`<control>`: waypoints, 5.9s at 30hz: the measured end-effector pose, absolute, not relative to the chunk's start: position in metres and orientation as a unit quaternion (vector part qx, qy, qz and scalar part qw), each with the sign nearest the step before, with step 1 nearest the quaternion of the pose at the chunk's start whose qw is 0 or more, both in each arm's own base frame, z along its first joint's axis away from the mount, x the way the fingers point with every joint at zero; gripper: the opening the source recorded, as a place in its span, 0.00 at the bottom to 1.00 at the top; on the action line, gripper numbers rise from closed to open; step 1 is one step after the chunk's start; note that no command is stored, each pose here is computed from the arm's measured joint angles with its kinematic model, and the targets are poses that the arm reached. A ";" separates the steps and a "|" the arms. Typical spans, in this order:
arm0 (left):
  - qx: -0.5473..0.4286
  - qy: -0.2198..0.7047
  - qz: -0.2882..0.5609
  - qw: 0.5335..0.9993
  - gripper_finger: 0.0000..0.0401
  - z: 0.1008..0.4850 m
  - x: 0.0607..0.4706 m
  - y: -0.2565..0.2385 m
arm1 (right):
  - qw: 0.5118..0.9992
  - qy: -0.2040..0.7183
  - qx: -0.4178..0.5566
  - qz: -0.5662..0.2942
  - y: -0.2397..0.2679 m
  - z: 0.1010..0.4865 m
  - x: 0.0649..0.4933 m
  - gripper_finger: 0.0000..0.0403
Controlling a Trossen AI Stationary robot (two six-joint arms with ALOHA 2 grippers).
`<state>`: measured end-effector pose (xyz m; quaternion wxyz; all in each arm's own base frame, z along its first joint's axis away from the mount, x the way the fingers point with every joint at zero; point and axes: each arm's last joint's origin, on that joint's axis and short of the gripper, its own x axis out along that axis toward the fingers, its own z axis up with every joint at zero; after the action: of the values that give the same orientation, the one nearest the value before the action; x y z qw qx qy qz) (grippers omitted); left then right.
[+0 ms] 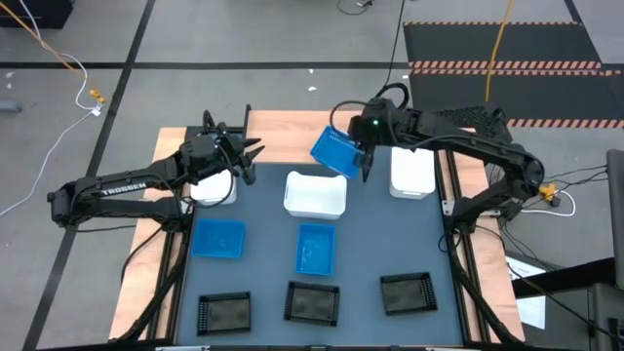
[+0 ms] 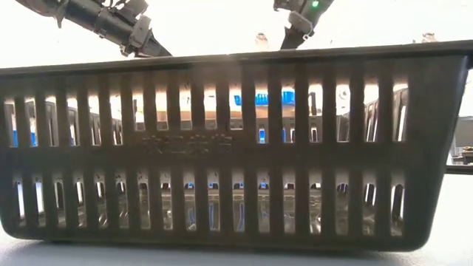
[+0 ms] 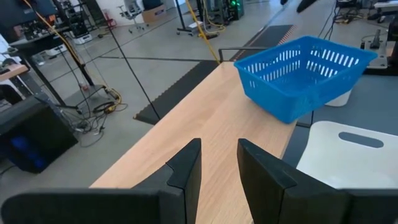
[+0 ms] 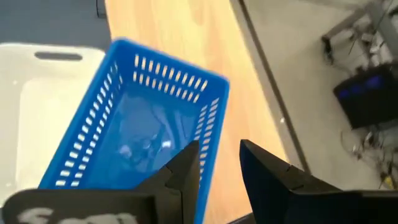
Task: Stack baskets on shelf by color
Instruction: Put the right blue bin on the shelf, then put the middle white bin on the shelf
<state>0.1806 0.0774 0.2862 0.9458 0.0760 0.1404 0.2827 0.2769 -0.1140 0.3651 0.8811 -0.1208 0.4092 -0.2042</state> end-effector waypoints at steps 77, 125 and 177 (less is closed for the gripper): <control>0.148 0.028 0.309 0.939 0.26 0.289 0.221 0.100 | 0.833 0.514 -0.116 -0.170 -0.106 0.308 0.303 0.02; 0.126 0.122 0.245 0.954 0.26 0.299 0.165 0.062 | 0.777 0.444 -0.379 0.236 -0.012 0.265 0.336 0.26; 0.100 0.163 0.213 0.958 0.26 0.289 0.166 0.054 | 0.612 0.526 -0.529 0.264 -0.011 0.226 0.331 0.00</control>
<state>0.1656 0.0540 0.2892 0.9582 0.1003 0.1632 0.2126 0.3307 -0.0111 0.2265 0.6119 -0.5287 0.5258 0.2638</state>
